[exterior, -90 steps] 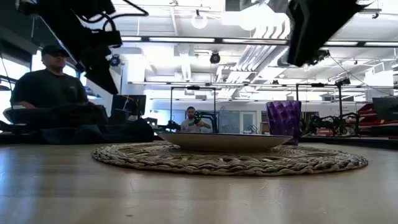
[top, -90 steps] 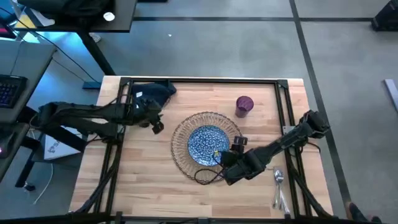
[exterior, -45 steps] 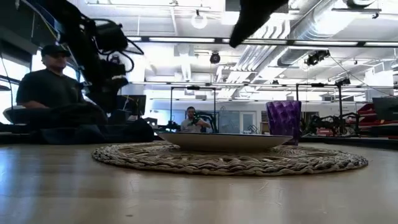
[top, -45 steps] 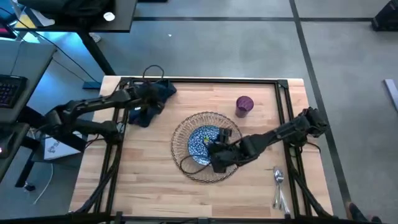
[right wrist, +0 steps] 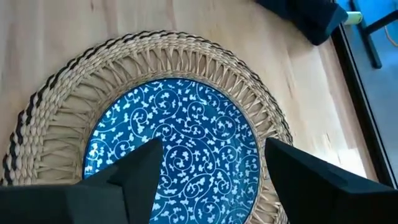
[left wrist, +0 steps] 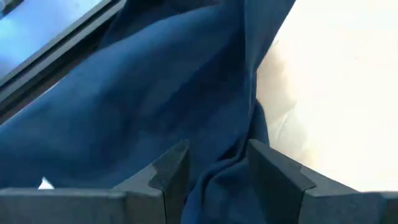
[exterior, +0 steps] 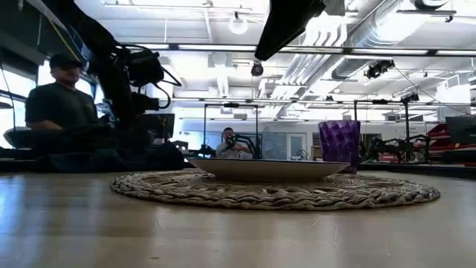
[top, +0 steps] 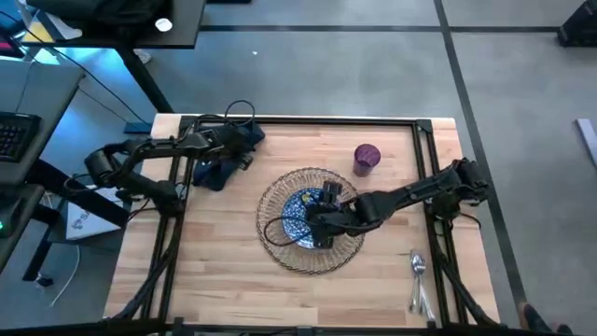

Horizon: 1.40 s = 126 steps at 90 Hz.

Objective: Set table place
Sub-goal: Fold the blue table napkin

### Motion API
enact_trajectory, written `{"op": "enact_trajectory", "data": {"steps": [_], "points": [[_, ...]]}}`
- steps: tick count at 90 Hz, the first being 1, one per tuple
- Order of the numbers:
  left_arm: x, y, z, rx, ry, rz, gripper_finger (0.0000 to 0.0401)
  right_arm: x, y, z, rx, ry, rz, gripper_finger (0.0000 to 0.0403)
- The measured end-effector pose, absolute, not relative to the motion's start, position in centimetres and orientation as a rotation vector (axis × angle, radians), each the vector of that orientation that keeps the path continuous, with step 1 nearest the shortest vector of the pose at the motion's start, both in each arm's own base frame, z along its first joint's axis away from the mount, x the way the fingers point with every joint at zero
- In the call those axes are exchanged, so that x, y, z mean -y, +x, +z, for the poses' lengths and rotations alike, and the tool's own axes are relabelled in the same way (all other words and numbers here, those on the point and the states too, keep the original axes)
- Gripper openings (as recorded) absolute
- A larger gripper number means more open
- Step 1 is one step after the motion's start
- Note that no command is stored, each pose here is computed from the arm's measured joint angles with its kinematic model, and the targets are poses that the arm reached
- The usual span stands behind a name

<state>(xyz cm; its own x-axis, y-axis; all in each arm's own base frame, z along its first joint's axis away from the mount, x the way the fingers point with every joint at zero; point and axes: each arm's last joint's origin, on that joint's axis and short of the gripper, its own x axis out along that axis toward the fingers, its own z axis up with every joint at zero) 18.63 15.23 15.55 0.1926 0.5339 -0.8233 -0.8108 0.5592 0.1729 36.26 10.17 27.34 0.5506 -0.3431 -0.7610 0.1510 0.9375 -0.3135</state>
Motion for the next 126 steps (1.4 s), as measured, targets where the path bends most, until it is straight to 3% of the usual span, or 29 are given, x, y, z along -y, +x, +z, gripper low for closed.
{"op": "enact_trajectory", "data": {"steps": [51, 64, 77, 85, 102, 126], "points": [[-16.8, 20.9, 13.0, -0.896, -0.318, 0.952, 0.0135, -8.8, 36.9, 27.5, -0.920, -0.195, -0.331, 0.0252], [-17.0, 21.0, 13.4, -0.882, -0.246, 0.977, 0.0095, -8.0, 37.2, 27.5, -0.913, -0.182, -0.351, 0.0252], [-17.0, 21.0, 13.3, -0.898, -0.220, 0.963, 0.0019, -7.4, 37.5, 27.7, -0.894, -0.196, -0.350, 0.0252], [-16.9, 21.0, 13.5, -0.888, -0.233, 0.937, 0.0008, -7.0, 37.8, 27.8, -0.874, -0.210, -0.345, 0.0252], [-16.3, 21.0, 15.6, -0.800, -0.248, 0.869, 0.0001, -6.1, 38.7, 28.3, -0.808, -0.240, -0.338, 0.0252], [-14.1, 20.3, 21.4, -0.546, -0.230, 0.741, 0.0000, -4.6, 39.3, 28.7, -0.781, -0.299, -0.339, 0.0252]]}}
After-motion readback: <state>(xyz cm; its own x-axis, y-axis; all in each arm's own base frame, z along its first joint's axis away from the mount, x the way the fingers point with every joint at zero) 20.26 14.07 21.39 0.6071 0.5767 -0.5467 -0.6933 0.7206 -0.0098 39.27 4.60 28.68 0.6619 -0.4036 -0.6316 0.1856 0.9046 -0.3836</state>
